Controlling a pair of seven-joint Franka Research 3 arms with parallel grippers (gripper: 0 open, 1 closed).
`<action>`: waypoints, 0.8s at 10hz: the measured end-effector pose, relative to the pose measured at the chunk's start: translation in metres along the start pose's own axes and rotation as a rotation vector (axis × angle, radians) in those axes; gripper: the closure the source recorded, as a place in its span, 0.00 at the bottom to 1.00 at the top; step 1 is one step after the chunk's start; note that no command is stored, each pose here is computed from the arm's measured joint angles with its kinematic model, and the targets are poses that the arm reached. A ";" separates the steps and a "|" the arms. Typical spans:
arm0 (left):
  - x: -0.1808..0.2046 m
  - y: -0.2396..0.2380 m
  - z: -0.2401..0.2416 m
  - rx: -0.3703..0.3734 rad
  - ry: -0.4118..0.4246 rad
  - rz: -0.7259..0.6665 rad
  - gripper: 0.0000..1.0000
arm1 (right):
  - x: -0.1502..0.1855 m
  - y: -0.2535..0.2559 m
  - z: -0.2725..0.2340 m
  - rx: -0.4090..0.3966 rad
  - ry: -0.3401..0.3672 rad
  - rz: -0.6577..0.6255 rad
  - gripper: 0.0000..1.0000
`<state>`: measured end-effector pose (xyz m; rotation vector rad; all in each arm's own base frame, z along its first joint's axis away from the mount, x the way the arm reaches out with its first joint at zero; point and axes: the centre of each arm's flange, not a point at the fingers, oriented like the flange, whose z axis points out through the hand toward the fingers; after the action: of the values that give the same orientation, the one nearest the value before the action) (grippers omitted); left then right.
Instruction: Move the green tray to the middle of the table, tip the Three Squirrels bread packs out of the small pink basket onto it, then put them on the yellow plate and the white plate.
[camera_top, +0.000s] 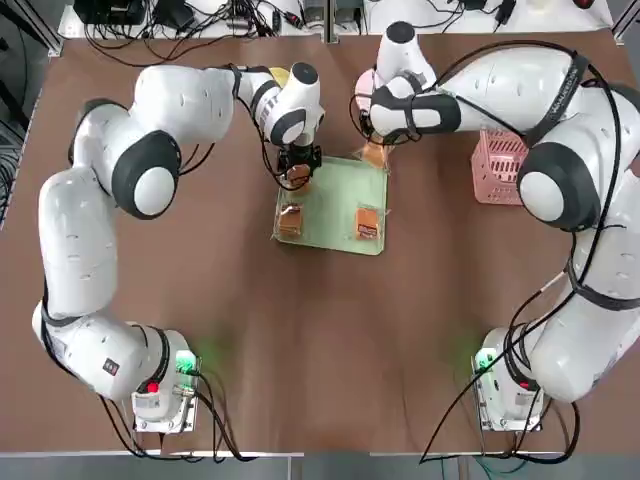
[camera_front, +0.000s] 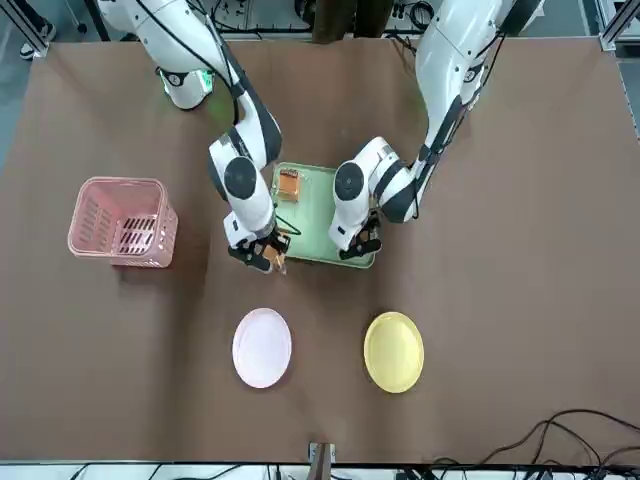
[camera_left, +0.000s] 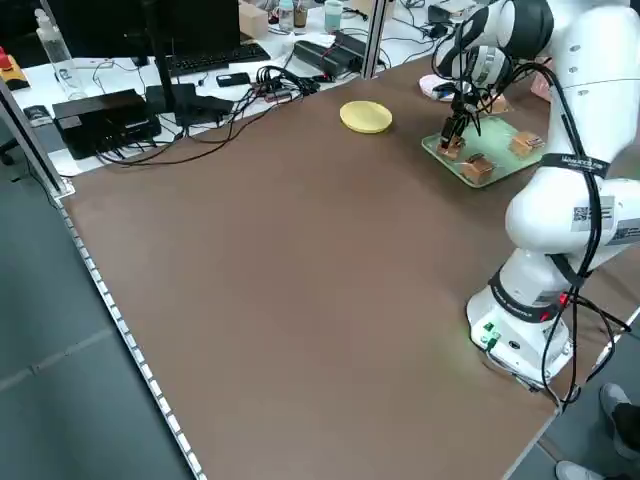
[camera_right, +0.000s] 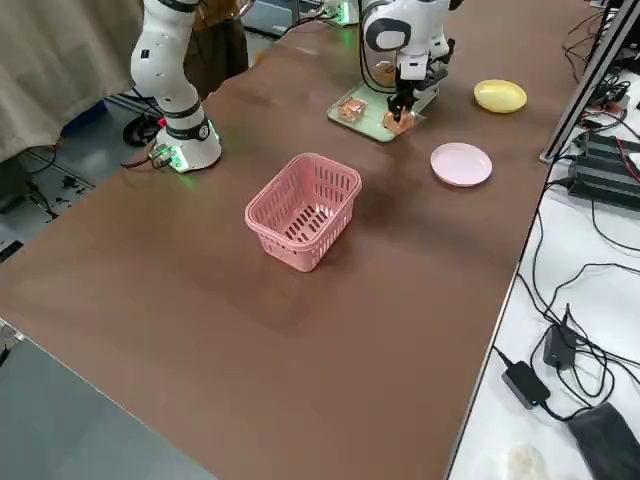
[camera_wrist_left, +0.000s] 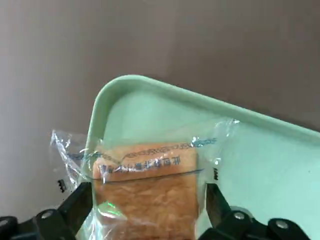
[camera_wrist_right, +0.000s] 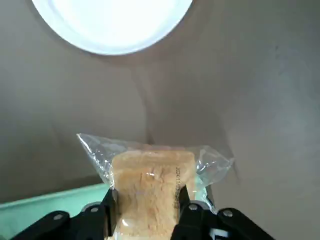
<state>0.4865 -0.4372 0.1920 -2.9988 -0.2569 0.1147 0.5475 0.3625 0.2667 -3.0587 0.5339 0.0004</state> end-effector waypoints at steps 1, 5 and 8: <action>0.001 0.000 0.001 -0.005 0.002 -0.001 0.00 | 0.008 0.001 -0.006 0.004 0.003 0.000 0.51; 0.006 0.000 0.001 -0.022 0.014 -0.007 0.05 | 0.069 0.015 -0.054 0.059 0.059 -0.054 0.51; 0.008 0.001 -0.003 -0.031 0.022 -0.009 0.26 | 0.120 0.037 -0.073 0.077 0.096 -0.136 0.51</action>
<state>0.4949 -0.4369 0.1944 -3.0276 -0.2730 0.0768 0.6473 0.2845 0.3377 -3.0241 0.3208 -0.1675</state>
